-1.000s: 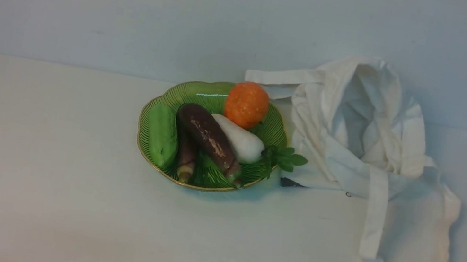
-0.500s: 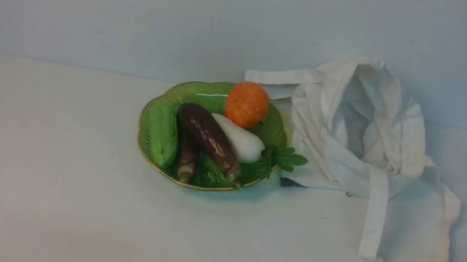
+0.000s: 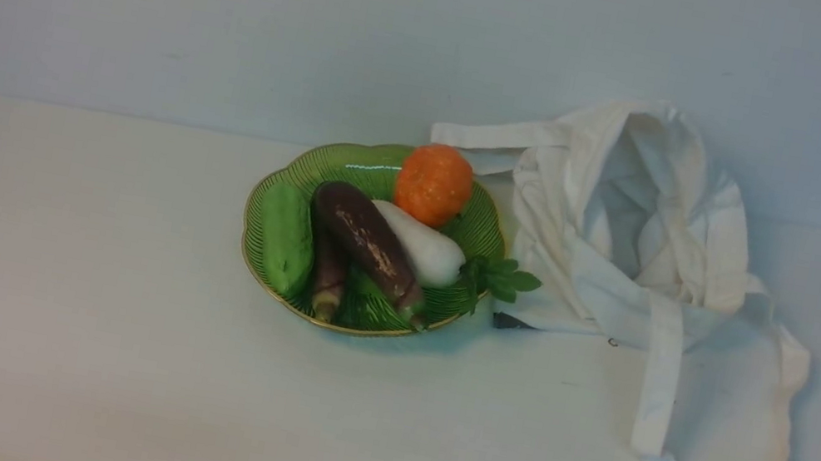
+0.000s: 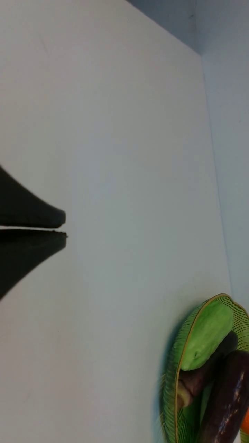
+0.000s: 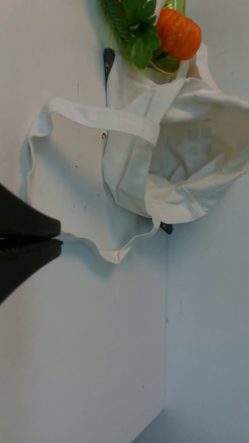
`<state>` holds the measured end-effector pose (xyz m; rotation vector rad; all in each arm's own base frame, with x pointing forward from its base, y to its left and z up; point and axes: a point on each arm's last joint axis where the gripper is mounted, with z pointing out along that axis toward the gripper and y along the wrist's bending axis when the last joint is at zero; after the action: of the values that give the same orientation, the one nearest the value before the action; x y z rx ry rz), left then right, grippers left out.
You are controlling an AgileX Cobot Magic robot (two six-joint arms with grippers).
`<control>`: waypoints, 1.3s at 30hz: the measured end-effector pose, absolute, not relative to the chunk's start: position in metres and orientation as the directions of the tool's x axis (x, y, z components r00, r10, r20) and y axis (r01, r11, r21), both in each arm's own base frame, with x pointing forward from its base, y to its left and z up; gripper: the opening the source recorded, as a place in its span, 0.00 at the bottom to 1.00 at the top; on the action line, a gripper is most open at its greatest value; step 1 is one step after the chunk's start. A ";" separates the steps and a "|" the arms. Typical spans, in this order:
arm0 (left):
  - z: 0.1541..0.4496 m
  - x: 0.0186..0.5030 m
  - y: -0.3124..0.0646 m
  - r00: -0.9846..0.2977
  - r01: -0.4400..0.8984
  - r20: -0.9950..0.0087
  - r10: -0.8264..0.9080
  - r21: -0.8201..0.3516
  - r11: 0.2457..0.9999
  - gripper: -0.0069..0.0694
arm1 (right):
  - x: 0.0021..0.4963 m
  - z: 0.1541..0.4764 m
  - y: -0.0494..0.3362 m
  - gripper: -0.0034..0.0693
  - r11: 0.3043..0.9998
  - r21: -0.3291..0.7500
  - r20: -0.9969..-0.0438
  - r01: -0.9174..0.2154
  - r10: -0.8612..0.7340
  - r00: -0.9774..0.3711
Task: Take vegetables from cloth bag on white table place on plate.
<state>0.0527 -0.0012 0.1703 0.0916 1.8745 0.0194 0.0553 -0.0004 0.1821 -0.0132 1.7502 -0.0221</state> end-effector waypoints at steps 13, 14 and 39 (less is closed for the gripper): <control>0.170 0.053 -0.001 -0.298 0.054 -0.952 0.073 0.060 0.997 0.08 | 0.055 0.181 0.000 0.03 1.000 -0.021 -0.982 0.005 -0.020 -0.187; 0.170 0.053 -0.001 -0.298 0.054 -0.952 0.073 0.060 0.997 0.08 | 0.055 0.181 -0.001 0.03 1.000 -0.021 -0.982 0.006 -0.020 -0.189; 0.170 0.053 -0.001 -0.298 0.054 -0.952 0.073 0.060 0.997 0.08 | 0.055 0.181 -0.001 0.03 1.000 -0.021 -0.981 0.007 -0.020 -0.191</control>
<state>0.0527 -0.0012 0.1703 0.0916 1.8745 0.0194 0.0550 -0.0006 0.1812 -0.0096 1.7628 -0.0238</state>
